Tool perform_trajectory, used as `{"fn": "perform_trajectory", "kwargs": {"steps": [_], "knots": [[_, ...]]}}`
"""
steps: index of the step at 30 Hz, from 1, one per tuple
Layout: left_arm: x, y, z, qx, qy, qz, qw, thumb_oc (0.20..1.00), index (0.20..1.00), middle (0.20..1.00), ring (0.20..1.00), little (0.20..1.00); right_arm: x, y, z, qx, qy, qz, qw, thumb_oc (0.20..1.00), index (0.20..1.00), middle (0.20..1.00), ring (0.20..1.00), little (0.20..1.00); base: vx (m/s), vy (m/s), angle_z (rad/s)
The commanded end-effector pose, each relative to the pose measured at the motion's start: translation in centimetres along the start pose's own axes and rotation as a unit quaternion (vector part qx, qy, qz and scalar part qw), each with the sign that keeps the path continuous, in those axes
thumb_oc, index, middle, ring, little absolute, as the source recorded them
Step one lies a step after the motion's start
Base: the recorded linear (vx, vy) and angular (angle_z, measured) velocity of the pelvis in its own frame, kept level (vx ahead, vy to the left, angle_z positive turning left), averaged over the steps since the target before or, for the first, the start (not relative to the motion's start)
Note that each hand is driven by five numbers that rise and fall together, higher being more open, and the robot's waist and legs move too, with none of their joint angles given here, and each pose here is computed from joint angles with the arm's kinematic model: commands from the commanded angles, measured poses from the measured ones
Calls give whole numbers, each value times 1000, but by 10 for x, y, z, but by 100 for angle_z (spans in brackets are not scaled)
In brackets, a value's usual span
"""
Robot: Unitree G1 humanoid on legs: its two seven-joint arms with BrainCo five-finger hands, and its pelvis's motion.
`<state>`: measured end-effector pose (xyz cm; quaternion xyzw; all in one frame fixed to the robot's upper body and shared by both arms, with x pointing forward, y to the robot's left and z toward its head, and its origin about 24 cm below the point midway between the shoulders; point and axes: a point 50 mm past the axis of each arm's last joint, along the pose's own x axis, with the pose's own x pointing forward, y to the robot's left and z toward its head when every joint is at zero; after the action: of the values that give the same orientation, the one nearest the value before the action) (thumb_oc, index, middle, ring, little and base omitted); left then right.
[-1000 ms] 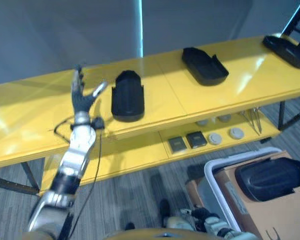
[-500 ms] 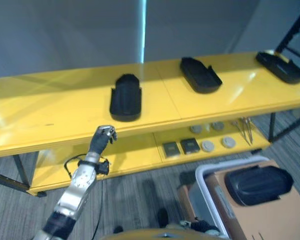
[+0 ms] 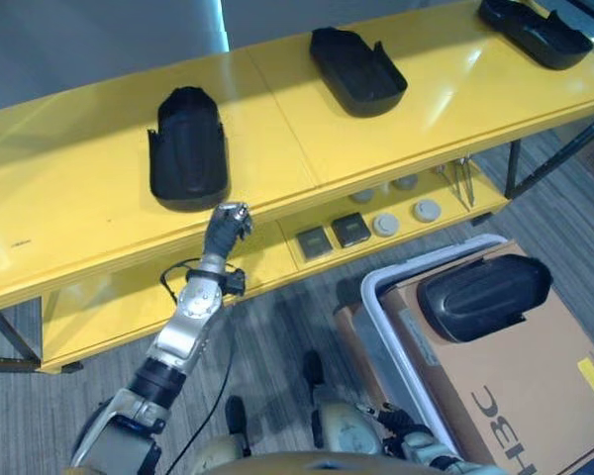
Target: Move parts from the plastic box to the shelf.
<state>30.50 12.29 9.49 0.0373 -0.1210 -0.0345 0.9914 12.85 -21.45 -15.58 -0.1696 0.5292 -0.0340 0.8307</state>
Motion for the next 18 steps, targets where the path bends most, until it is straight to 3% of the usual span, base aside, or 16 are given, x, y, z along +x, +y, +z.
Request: {"fn": "perform_trajectory", "kwargs": {"steps": [1,6,18], "knots": [[20,15,37,20,-98,47,994,200,200,200,200,200,-1,9,-1,-17,2,2,1000,1000,1000,1000,1000,1000,17,-3,-3],[14,26,53,11,-141,79,987,200,200,200,200,200,0,9,6,-7,-11,-1,1000,1000,1000,1000,1000,1000,23,-4,-6],[12,37,53,23,-144,117,982,200,200,200,200,200,0,11,10,-2,-20,-2,1000,1000,1000,1000,1000,1000,4,-1,1]]}}
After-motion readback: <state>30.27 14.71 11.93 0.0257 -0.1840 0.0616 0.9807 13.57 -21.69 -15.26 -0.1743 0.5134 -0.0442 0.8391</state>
